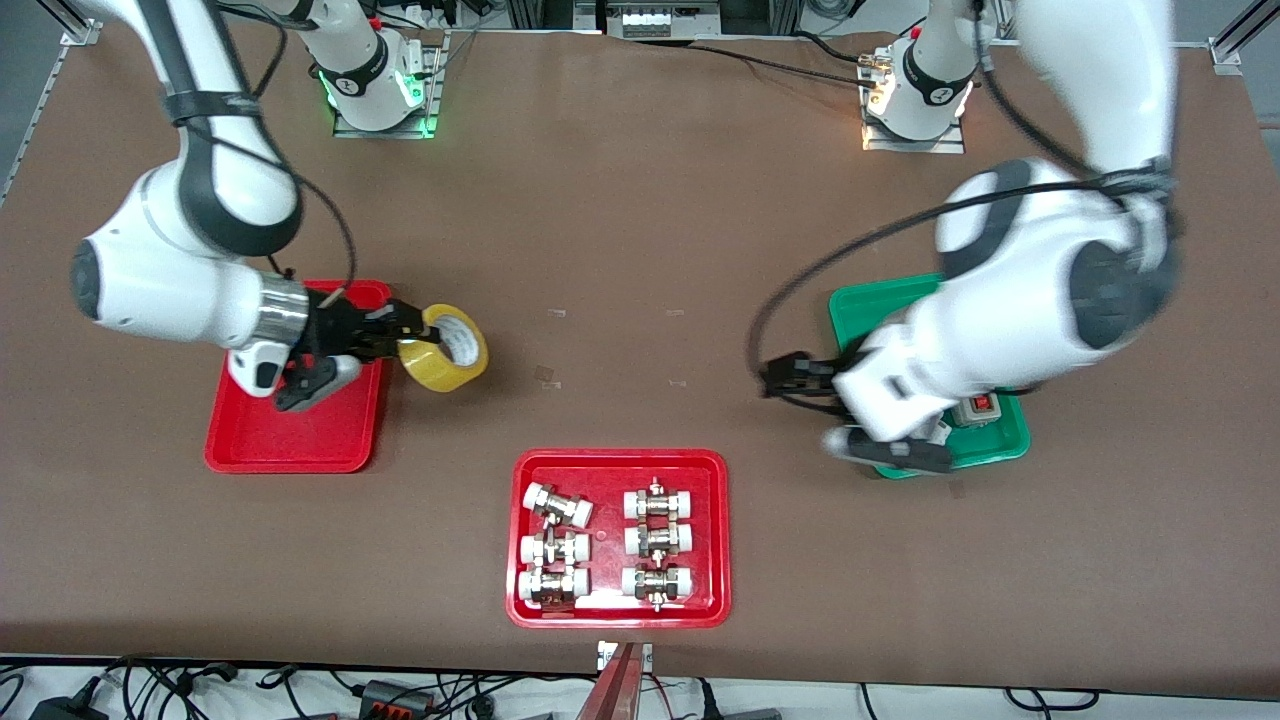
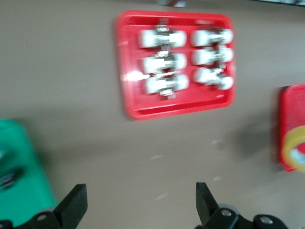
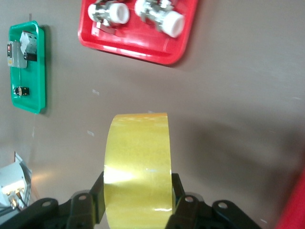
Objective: Left arm passes tape to right arm into tray
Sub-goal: 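Lower the tape into the red tray while the left gripper withdraws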
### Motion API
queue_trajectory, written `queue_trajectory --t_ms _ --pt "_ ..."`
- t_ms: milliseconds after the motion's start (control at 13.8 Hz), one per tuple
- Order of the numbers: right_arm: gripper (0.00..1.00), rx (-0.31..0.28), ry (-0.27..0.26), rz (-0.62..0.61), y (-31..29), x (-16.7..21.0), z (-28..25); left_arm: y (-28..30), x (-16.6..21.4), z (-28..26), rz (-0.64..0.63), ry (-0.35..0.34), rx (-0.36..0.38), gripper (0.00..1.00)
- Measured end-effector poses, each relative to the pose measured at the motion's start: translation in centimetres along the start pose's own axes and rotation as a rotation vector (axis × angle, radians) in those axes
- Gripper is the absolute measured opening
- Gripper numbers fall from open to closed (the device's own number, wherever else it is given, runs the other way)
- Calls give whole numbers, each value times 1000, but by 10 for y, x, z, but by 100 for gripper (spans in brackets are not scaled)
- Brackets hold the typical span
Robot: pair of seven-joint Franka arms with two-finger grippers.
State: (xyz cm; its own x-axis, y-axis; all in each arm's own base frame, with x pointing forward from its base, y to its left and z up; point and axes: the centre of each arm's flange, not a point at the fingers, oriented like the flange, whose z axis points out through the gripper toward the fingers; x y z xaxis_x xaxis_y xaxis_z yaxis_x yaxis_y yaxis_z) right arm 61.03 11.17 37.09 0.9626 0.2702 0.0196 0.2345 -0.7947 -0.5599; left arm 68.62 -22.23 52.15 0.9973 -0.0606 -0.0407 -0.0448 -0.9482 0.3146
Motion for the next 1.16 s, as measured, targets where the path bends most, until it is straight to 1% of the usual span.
queue_trajectory --t_ms 218,364,436,509,582,727,800,873,945,1018,1091,1164 --pt "55 49 -20 -33 83 -22 -21 -58 -30 -68 -68 -51 151 100" --pt "55 87 -27 -65 146 -41 -19 -92 -43 -88 -120 -89 280 100" --pt "55 103 -27 -85 174 -50 -14 -100 -45 -87 -135 -109 313 100" --pt "55 119 -28 -102 200 -59 -6 -106 -45 -80 -143 -134 330 100" --pt "55 132 -29 -117 219 -67 1 -109 -45 -72 -147 -152 341 100" --pt "55 148 -33 -141 240 -74 12 -117 -45 -65 -160 -171 346 100" --pt "55 145 -36 -154 244 -74 15 -122 -46 -64 -169 -177 346 100" --pt "55 127 -44 -167 246 -73 17 -127 -49 -62 -173 -172 346 100" --pt "55 97 -57 -182 248 -72 17 -130 -55 -58 -171 -142 346 100" --pt "58 73 -73 -201 247 -70 16 -131 -65 -52 -165 -104 348 100" --pt "58 43 -90 -222 246 -68 14 -131 -80 -47 -161 -84 353 100" --pt "64 2 -108 -245 248 -66 13 -132 -95 -46 -164 -73 359 100"
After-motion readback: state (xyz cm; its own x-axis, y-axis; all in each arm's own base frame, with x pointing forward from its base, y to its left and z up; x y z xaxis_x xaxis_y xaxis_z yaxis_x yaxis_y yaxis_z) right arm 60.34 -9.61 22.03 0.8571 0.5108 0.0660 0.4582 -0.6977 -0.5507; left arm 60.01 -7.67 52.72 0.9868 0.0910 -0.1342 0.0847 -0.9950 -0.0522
